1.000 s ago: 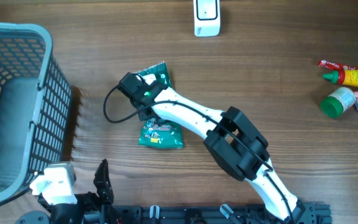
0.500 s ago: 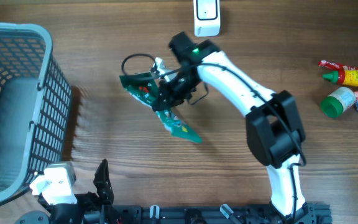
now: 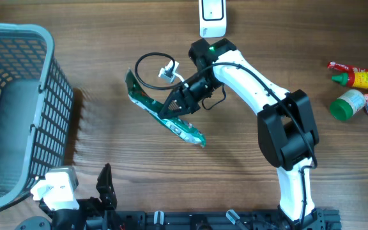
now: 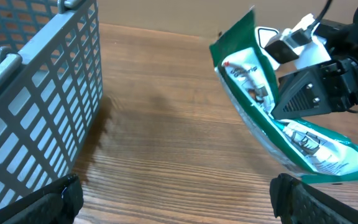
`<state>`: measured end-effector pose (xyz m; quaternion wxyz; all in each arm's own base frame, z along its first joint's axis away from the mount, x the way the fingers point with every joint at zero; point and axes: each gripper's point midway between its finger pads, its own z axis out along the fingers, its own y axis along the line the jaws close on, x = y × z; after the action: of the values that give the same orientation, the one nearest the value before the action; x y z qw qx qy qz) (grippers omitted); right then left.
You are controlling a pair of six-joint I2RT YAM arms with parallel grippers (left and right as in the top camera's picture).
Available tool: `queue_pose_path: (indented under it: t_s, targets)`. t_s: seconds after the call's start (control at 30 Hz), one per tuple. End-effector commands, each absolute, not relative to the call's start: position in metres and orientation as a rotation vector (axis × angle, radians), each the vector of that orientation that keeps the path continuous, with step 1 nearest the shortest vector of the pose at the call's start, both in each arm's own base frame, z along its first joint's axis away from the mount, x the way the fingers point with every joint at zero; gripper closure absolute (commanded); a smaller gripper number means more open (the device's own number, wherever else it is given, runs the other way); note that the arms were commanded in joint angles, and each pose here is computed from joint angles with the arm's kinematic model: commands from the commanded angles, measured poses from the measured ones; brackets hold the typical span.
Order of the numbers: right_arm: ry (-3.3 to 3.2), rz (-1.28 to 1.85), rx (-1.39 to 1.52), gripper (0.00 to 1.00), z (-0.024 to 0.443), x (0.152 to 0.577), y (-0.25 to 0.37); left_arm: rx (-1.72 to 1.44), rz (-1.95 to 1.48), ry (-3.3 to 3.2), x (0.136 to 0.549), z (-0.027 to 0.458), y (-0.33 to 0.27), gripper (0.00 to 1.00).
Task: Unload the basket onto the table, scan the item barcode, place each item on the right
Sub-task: 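Lift gloves pack with right gripper and hold it before white scanner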
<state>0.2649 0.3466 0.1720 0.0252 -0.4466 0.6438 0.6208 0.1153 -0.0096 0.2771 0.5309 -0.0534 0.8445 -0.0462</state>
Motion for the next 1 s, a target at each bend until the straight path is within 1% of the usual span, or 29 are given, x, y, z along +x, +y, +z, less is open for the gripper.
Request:
queue_pose_path:
  t_s: [0.0, 0.1, 0.27, 0.3, 0.4, 0.5, 0.77, 0.97]
  targets:
    - [1.731, 1.961, -1.400, 0.95, 0.197, 0.263, 0.351, -0.137, -0.126, 2.004, 0.115, 0.279, -0.011, 0.00]
    - [1.739, 1.987, -1.374, 0.95, 0.199, 0.263, 0.352, -0.137, -0.126, 2.004, 0.115, 0.279, -0.011, 0.00]
    - [1.912, 2.210, -1.133, 0.95, 0.216, 0.265, 0.354, -0.137, -0.126, 2.004, 0.115, 0.279, -0.011, 0.00]
    - [1.990, 2.329, -1.000, 0.95, 0.225, 0.266, 0.354, -0.137, -0.126, 2.004, 0.115, 0.279, -0.011, 0.00]
    - [2.413, 2.514, -0.608, 0.95, 0.225, 0.267, 0.355, -0.137, -0.126, 2.004, 0.115, 0.279, -0.011, 0.00]
    - [2.581, 2.568, -0.404, 0.96, 0.225, 0.271, 0.355, -0.137, -0.126, 2.004, 0.115, 0.279, -0.011, 0.00]
    - [2.721, 2.597, -0.225, 0.96, 0.224, 0.275, 0.357, -0.137, -0.126, 2.004, 0.115, 0.279, -0.011, 0.00]
    - [2.711, 2.595, -0.242, 0.96, 0.224, 0.275, 0.357, -0.137, -0.126, 2.004, 0.115, 0.279, -0.011, 0.00]
